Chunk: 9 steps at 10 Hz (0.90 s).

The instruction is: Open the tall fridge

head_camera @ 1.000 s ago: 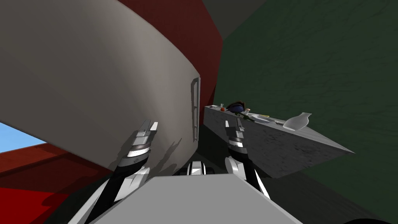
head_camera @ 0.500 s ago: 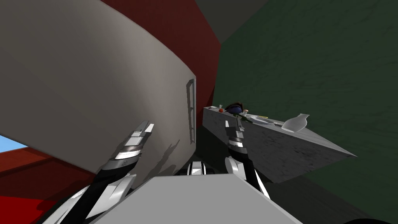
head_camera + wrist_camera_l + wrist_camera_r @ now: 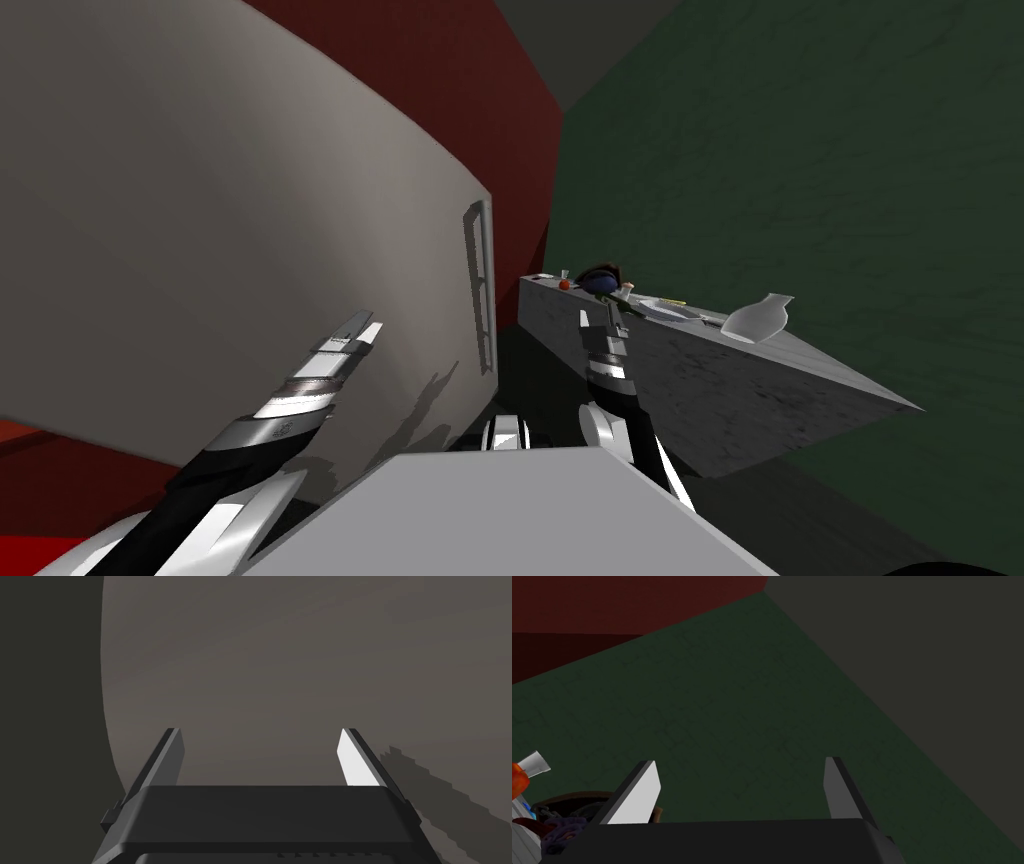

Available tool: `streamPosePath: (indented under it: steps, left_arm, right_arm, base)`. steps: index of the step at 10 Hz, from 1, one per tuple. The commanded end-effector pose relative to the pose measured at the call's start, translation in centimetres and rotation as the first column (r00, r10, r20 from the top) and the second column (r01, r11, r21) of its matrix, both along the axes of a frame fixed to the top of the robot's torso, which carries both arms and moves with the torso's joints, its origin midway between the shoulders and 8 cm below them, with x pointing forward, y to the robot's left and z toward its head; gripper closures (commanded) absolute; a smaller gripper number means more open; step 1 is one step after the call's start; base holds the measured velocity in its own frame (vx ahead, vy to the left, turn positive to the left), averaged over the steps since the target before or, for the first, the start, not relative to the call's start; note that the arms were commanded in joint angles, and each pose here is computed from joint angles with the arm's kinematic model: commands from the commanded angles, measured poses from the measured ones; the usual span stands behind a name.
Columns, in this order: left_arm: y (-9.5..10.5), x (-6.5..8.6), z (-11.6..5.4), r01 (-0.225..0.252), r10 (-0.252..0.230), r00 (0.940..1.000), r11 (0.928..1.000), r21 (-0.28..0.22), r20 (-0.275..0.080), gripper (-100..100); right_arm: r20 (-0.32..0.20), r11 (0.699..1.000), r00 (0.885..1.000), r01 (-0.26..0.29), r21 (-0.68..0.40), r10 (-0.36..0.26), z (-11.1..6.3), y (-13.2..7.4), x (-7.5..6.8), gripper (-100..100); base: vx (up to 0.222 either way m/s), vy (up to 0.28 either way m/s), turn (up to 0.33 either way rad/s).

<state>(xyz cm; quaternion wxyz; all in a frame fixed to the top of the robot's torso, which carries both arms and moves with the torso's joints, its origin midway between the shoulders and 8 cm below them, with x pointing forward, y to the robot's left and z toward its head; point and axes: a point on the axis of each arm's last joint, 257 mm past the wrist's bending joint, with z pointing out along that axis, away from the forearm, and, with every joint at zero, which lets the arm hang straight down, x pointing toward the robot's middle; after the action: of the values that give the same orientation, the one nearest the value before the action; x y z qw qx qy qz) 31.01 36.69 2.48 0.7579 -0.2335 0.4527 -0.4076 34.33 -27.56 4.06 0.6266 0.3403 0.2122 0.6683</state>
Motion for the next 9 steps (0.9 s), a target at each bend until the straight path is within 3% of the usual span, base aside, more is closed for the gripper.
streamPosePath:
  steps: [1, 5, 9]
  left_arm:
    - [1.3, 0.0, -0.3, -0.019, 0.02, 0.9978, 0.9995, 0.024, -0.062, -100]
    - [3.0, -0.1, -0.4, -0.041, 0.052, 0.9876, 0.9963, 0.075, -0.148, -100]
    - [4.8, 0.1, -0.6, -0.059, 0.09, 0.9673, 0.9892, 0.134, -0.237, -100]
  right_arm:
    - [0.0, 1.0, 1.0, 0.0, 0.0, 0.0, 0.0, 0.0, 0.0, 0]
    - [0.0, 1.0, 1.0, 0.0, 0.0, 0.0, 0.0, 0.0, 0.0, 0]
    - [0.0, 1.0, 1.0, 0.0, 0.0, 0.0, 0.0, 0.0, 0.0, 0]
  base:
    - [0.056, -0.076, -0.003]
    - [0.047, -0.089, -0.015]
    - [0.052, -0.095, -0.019]
